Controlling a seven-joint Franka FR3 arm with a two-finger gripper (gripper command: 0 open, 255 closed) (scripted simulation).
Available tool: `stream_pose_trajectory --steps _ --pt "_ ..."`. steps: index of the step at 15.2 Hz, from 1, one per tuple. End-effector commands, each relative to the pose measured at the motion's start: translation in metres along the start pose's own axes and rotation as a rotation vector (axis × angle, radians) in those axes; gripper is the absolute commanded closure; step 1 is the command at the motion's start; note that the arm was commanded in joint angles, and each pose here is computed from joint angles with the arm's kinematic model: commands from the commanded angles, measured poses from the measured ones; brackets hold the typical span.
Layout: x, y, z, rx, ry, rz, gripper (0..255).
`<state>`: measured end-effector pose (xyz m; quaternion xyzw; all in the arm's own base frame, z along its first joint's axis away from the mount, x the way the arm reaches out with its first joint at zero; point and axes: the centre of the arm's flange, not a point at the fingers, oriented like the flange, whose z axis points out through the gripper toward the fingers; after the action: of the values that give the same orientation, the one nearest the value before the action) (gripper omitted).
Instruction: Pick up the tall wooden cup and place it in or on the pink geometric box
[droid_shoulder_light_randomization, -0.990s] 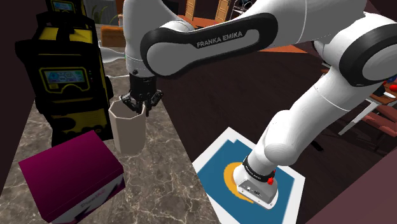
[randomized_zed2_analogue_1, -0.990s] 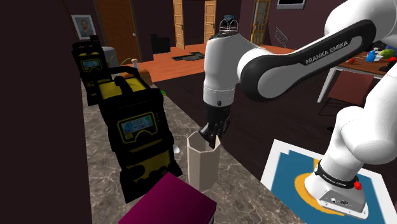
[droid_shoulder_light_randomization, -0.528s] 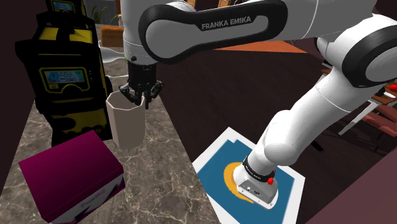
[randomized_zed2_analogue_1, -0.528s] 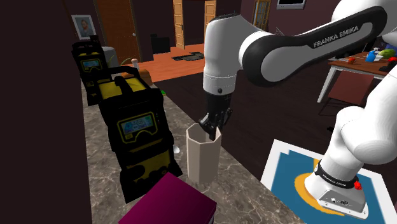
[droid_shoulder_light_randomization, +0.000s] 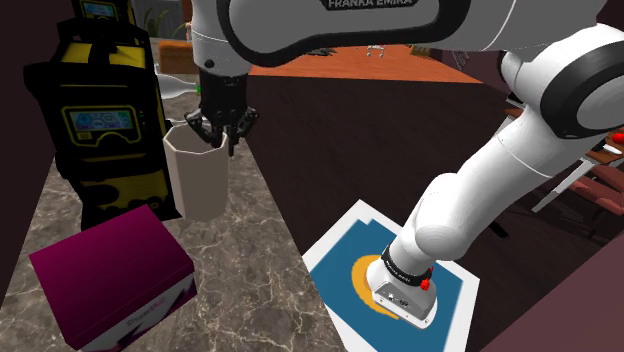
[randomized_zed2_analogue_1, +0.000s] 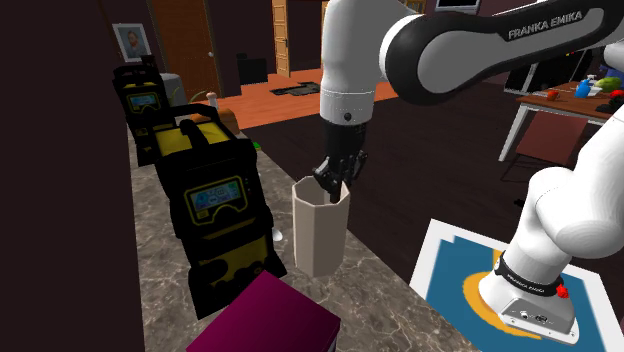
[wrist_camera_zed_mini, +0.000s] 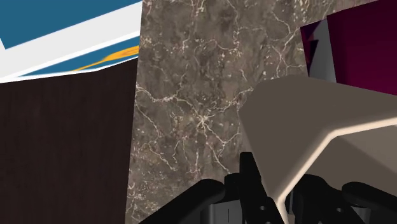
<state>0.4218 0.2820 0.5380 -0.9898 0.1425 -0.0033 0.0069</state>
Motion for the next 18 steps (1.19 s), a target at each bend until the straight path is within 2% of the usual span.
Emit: stream_pose_trajectory --steps 1,12,18 --pt "0.0 0.0 -0.011 0.001 0.001 0.0 255" --pt "0.0 -0.001 -0.069 0.001 0.001 0.0 255" --pt "-0.022 -0.074 -0.093 0.001 0.001 0.0 255"
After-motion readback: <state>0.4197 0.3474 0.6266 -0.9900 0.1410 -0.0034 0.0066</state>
